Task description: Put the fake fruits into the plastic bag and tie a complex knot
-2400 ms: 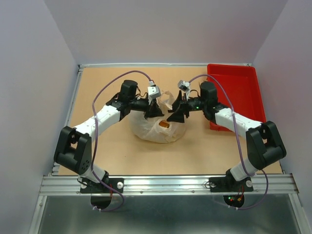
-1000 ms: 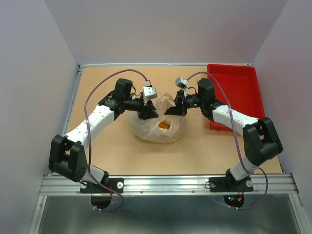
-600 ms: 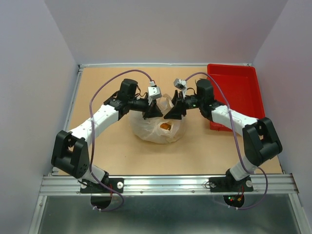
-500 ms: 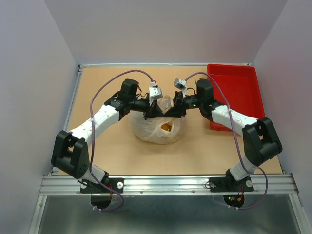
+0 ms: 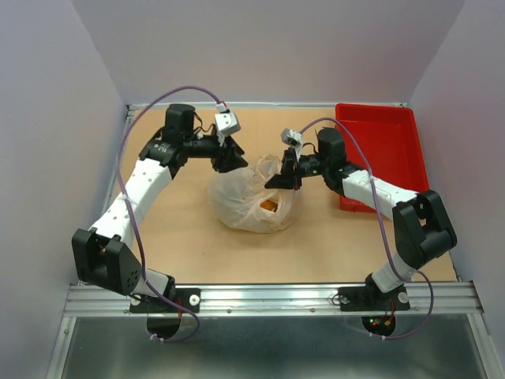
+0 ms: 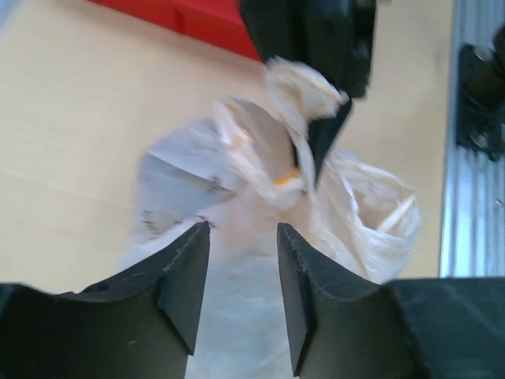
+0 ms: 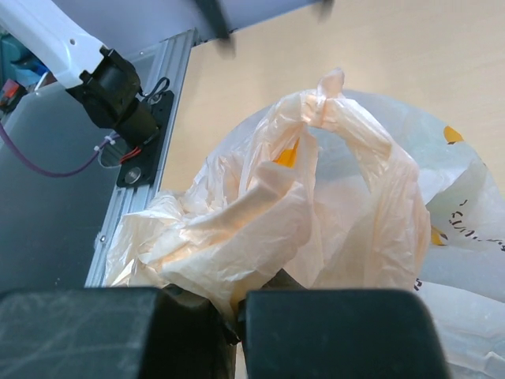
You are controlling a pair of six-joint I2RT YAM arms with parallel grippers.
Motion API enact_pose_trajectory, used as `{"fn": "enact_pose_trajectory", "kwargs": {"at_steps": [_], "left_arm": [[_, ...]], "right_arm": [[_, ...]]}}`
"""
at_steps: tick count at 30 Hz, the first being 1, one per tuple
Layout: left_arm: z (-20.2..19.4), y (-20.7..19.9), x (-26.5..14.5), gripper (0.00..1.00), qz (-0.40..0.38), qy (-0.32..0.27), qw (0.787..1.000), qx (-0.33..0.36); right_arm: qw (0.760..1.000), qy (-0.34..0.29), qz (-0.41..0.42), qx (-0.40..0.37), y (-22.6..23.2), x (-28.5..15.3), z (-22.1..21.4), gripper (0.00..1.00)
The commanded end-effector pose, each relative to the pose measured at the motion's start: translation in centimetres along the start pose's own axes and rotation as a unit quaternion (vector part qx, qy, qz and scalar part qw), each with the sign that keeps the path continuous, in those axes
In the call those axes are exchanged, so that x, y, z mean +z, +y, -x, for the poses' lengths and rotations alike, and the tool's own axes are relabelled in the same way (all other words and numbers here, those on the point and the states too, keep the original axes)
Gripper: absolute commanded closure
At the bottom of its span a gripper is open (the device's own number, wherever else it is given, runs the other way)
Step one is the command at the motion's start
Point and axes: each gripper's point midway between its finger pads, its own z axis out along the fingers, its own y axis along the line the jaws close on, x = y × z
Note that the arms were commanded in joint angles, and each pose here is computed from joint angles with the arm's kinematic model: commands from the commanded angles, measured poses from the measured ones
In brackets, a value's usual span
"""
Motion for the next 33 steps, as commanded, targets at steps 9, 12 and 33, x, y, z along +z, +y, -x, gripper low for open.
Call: {"fn": "enact_pose_trajectory", "kwargs": {"at_steps": [9,12,33], "left_arm": [[5.1,0.1,-2.1,0.13,-0.067,0.009,0.963,0.261],[4.3,-0.5,-1.7,0.01,-0.096,0.026,0.956,0.276],[2.6,-3.2,1.5,0.02,-0.192,0.029,0.902,0.386]], "right_arm": [[0.99,-0.012,0.053,-0.129,2.4,0.7,3.6,1.0],[0.986,-0.009,0.065,-0.151,2.9,1.3,3.4,0.99],[0.985,0.005,0.073,-0.155,2.1,2.2,2.5,1.0]]}}
